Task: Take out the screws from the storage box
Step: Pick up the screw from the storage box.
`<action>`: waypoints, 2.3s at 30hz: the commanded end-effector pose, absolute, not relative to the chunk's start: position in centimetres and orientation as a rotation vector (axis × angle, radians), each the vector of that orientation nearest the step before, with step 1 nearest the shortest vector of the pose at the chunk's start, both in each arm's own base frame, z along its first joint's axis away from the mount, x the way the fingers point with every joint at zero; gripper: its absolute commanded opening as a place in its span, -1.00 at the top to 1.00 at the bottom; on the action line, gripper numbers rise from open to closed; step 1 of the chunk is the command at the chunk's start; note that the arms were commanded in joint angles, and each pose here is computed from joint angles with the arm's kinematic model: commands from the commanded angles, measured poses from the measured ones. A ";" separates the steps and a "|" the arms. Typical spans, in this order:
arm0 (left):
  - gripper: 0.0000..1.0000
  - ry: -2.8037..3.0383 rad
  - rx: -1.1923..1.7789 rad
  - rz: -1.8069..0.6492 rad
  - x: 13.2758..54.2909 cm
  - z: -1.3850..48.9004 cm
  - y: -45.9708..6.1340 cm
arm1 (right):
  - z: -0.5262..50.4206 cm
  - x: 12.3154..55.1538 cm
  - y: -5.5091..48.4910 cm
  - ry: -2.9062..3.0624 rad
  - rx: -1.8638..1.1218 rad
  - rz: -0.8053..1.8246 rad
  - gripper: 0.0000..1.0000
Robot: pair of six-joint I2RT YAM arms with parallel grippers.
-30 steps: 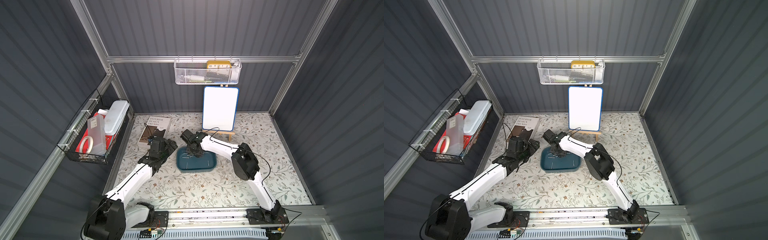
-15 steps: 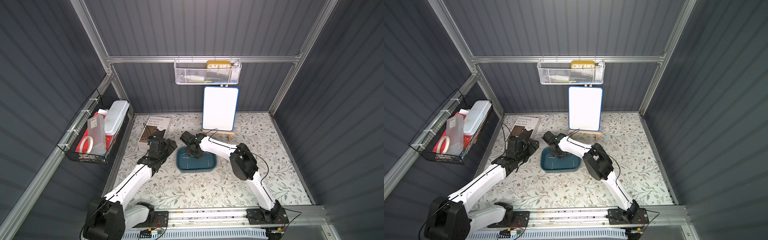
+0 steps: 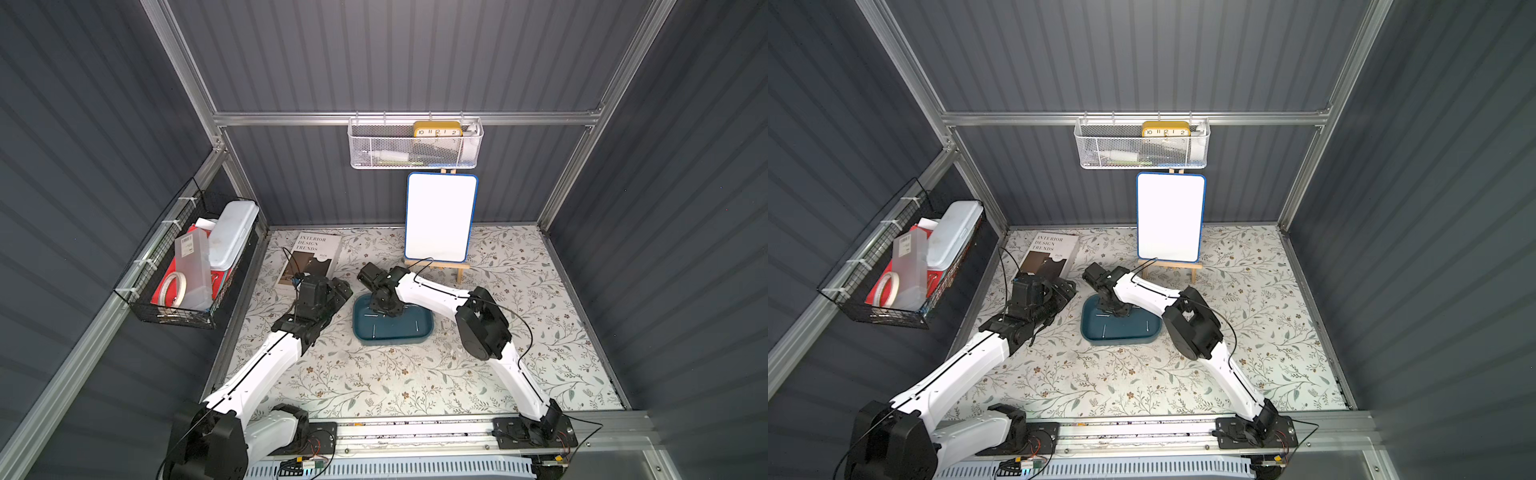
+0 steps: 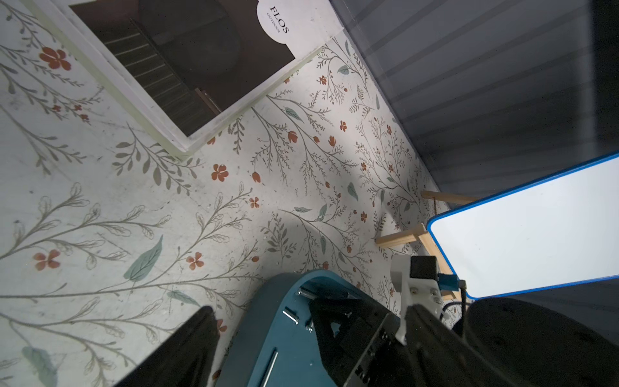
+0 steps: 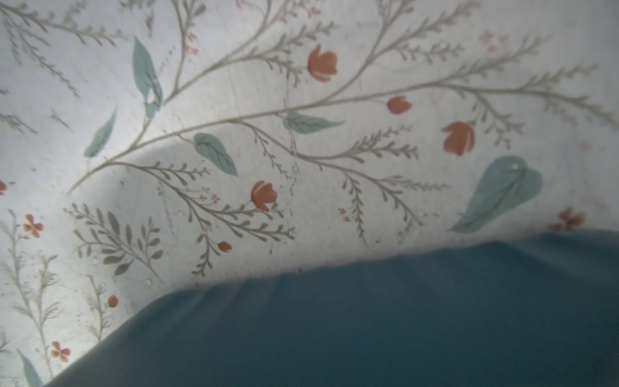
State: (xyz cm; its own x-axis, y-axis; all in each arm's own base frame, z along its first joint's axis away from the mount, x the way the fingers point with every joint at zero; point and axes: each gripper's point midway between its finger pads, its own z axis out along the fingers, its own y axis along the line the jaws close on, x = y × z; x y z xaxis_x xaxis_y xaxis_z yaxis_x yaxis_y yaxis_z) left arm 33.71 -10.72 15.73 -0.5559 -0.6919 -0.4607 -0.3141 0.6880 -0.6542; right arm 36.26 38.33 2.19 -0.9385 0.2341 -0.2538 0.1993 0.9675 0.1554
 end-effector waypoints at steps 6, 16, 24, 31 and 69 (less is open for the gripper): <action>-0.82 2.179 -0.796 -0.651 32.9 15.0 -10.2 | -0.1 33.7 36.2 2.907 0.249 0.031 0.51; -0.82 2.171 -0.811 -0.648 32.5 15.2 -9.9 | -1.2 32.3 33.8 2.963 0.194 -0.159 0.74; -0.82 2.167 -0.816 -0.653 32.5 15.3 -9.9 | -2.5 31.5 32.6 3.014 0.136 -0.277 0.57; -0.82 2.177 -0.829 -0.659 32.4 14.8 -10.0 | -3.6 31.5 32.9 3.032 0.170 -0.219 0.68; -0.84 2.250 -0.740 -0.712 33.0 13.6 -11.8 | 7.6 34.8 32.6 2.823 0.154 0.158 1.00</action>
